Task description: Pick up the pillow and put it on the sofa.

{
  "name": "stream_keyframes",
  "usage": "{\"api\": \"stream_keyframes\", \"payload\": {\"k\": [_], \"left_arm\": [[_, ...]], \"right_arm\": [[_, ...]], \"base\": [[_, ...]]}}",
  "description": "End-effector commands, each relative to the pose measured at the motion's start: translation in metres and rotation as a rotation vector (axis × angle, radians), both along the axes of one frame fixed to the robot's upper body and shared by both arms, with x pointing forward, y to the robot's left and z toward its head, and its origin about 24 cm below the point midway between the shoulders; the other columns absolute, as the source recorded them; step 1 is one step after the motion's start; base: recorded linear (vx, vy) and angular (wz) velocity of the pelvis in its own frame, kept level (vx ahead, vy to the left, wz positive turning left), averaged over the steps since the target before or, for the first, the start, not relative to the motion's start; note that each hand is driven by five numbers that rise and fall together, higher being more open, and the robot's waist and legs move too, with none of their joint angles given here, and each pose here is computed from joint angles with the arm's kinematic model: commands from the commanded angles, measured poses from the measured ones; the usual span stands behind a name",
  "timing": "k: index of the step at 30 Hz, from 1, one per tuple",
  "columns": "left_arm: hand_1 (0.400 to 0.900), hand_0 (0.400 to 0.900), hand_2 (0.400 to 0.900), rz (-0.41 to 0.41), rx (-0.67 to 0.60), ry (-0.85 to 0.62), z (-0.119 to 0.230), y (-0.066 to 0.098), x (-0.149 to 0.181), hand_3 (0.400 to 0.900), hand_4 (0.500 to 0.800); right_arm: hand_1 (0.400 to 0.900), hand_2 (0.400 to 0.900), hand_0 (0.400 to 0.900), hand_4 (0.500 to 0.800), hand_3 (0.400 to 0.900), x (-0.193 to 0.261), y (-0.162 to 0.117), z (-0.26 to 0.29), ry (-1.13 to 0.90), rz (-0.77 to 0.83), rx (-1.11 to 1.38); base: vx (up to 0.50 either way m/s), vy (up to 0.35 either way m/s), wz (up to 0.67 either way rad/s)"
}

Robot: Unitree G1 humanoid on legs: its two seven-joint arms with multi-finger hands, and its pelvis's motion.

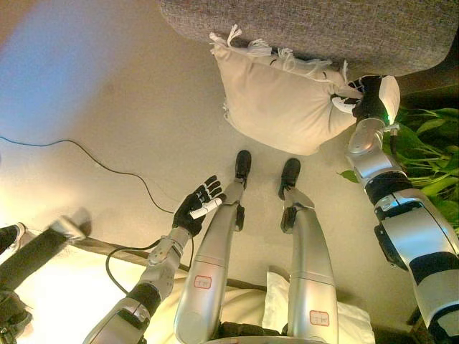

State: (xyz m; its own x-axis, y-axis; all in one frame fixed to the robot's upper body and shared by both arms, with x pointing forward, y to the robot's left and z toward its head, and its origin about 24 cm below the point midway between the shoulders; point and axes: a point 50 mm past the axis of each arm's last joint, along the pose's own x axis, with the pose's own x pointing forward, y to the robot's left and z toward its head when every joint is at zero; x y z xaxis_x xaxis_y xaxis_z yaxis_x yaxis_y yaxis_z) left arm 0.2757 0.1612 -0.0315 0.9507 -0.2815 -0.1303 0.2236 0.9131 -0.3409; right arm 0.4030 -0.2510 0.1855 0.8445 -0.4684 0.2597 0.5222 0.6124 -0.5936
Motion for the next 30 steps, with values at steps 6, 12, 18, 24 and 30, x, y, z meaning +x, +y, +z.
{"api": "stream_keyframes", "payload": {"k": [6,12,18,24,30], "left_arm": [[0.900,0.900,0.900,0.046,-0.006,0.113,-0.030,0.008,-0.040,0.900,0.800],[0.900,0.900,0.900,0.082,0.026,0.127,-0.031,0.016,-0.038,0.900,0.800],[0.900,0.900,0.900,0.101,0.079,0.189,-0.037,0.028,-0.036,0.900,0.800],[0.900,0.900,0.900,0.122,0.133,0.296,-0.054,0.036,-0.053,0.900,0.800],[0.900,0.900,0.900,0.162,0.170,0.450,-0.076,0.042,-0.082,0.900,0.800]], "right_arm": [[0.400,0.400,0.400,0.500,0.400,-0.010,-0.011,0.034,-0.191,0.084,-0.074],[0.400,0.400,0.400,0.500,0.400,-0.023,0.008,-0.007,-0.172,0.210,-0.049],[0.400,0.400,0.400,0.500,0.400,-0.042,0.024,-0.040,-0.144,0.301,0.012],[0.400,0.400,0.400,0.500,0.400,-0.074,0.034,-0.071,-0.124,0.373,0.033],[0.400,0.400,0.400,0.500,0.400,-0.100,0.023,-0.073,-0.077,0.442,-0.004]], "base": [[-0.066,0.003,-0.09],[-0.079,-0.023,-0.09],[0.000,-0.044,-0.04],[0.101,-0.035,-0.03],[0.137,0.013,-0.10]]}}
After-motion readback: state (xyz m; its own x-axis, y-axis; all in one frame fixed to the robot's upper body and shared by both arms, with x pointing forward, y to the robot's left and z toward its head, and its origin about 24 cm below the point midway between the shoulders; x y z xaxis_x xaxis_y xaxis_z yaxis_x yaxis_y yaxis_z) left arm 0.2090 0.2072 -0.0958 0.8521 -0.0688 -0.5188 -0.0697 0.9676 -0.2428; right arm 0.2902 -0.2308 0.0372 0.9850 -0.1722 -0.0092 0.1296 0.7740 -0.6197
